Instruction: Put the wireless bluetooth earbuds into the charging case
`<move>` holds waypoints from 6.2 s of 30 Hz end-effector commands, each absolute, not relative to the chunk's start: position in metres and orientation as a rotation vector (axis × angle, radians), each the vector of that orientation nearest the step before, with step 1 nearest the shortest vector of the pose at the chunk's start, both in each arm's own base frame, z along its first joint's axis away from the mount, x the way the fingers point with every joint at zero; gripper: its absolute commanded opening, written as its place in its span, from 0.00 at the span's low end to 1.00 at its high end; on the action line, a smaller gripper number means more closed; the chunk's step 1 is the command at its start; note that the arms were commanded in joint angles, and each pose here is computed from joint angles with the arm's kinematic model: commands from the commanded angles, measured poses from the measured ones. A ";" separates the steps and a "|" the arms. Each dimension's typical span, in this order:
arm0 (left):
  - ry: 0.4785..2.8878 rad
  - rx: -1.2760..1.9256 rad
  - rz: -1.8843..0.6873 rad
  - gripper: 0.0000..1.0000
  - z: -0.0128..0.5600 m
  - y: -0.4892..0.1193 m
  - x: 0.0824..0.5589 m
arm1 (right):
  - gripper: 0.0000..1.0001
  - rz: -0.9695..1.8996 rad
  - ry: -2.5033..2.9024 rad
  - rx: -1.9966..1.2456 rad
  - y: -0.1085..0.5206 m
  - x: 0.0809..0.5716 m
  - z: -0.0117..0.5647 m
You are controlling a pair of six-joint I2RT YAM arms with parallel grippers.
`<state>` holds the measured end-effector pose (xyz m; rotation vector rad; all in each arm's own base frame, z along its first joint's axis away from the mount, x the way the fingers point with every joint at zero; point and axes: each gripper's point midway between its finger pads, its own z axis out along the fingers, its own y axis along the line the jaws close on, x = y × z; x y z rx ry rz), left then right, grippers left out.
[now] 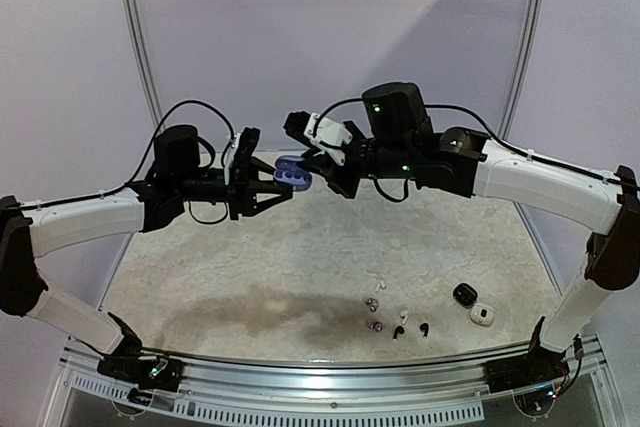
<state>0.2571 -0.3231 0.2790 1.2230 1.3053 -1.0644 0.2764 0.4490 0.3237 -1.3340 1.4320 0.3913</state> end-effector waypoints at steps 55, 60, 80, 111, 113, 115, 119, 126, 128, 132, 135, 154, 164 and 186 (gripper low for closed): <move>1.144 1.408 -1.042 0.00 0.253 -0.323 0.226 | 0.37 0.694 1.597 -1.217 0.446 0.286 0.319; 1.171 1.381 -1.052 0.00 0.252 -0.324 0.229 | 0.38 0.721 1.671 -1.186 0.443 0.295 0.312; 1.399 1.156 -1.104 0.00 0.235 -0.323 0.255 | 0.83 0.886 1.653 -1.063 0.446 0.302 0.361; 1.328 1.131 -1.038 0.00 0.222 -0.316 0.218 | 0.38 0.392 2.900 -0.212 0.307 0.247 0.090; 1.327 1.133 -1.037 0.00 0.222 -0.316 0.217 | 0.35 0.449 2.887 -0.238 0.311 0.244 0.087; 1.315 1.147 -1.036 0.00 0.221 -0.317 0.215 | 0.33 0.498 2.862 -0.275 0.315 0.243 0.088; 1.295 1.178 -1.033 0.00 0.219 -0.318 0.212 | 0.31 0.524 2.864 -0.399 0.315 0.234 0.075; 1.303 1.188 -1.040 0.00 0.216 -0.320 0.210 | 0.24 0.501 2.887 -0.539 0.309 0.224 0.055; 1.305 1.190 -1.040 0.00 0.215 -0.320 0.210 | 0.24 0.527 2.902 -0.562 0.311 0.219 0.050; 1.309 1.193 -1.033 0.00 0.214 -0.320 0.211 | 0.23 0.534 2.936 -0.569 0.307 0.211 0.038; 1.310 1.195 -1.032 0.00 0.214 -0.320 0.211 | 0.22 0.537 2.946 -0.575 0.304 0.207 0.033; 1.321 1.200 -1.019 0.00 0.210 -0.319 0.211 | 0.21 0.578 2.971 -0.588 0.311 0.203 0.016; 1.325 1.200 -1.007 0.00 0.208 -0.319 0.212 | 0.23 0.659 2.984 -0.628 0.320 0.187 0.015; 1.335 1.203 -0.985 0.00 0.205 -0.318 0.214 | 0.15 0.641 3.008 -0.638 0.333 0.181 0.009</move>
